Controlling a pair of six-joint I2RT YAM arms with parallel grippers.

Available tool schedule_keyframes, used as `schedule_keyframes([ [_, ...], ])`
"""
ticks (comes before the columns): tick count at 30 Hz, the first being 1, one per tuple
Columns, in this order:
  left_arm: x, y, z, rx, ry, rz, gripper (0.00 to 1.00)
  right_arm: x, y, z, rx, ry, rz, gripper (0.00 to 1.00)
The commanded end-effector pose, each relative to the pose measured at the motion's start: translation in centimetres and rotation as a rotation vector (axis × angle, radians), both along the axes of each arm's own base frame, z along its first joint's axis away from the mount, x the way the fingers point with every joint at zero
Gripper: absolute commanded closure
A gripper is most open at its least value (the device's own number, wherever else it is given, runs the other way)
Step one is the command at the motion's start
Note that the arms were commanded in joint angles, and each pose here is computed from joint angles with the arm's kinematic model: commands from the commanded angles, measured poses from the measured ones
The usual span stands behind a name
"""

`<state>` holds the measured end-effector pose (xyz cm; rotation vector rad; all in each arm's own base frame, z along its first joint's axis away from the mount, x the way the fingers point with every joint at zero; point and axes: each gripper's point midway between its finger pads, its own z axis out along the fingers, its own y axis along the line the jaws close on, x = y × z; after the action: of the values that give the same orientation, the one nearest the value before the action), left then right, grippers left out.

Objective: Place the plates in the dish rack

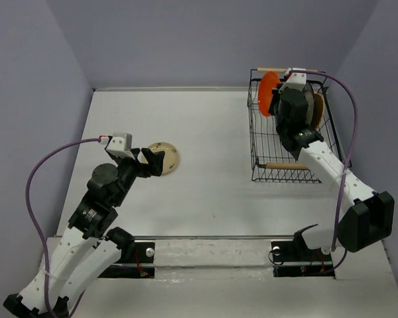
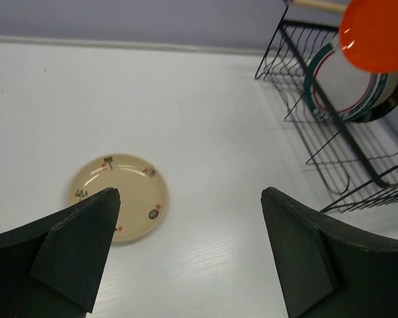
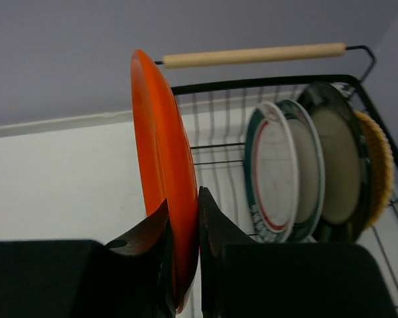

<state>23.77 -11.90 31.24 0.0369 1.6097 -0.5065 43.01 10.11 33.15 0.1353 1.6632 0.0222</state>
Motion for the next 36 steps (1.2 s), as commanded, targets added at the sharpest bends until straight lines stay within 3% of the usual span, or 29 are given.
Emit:
schedule_keyframes([
  [1, 0.4, 0.4, -2.6, 0.093, 0.032, 0.017, 0.01, 1.6, -7.4, 1.1, -0.138, -0.022, -0.307, 0.93],
  [7, 0.1, 0.3, -2.4, 0.077, 0.026, 0.007, 0.01, 6.0, -8.8, -3.2, -0.280, 0.065, -0.348, 0.93],
  [18, 0.1, 0.2, -2.5, 0.073, 0.029, -0.002, 0.01, 11.2, -9.4, -8.1, -0.398, 0.154, -0.337, 0.93],
  [36, 1.0, 0.3, -3.4, 0.081, 0.062, 0.001, 0.01, 13.3, -9.2, -16.0, -0.306, 0.257, -0.239, 0.93],
])
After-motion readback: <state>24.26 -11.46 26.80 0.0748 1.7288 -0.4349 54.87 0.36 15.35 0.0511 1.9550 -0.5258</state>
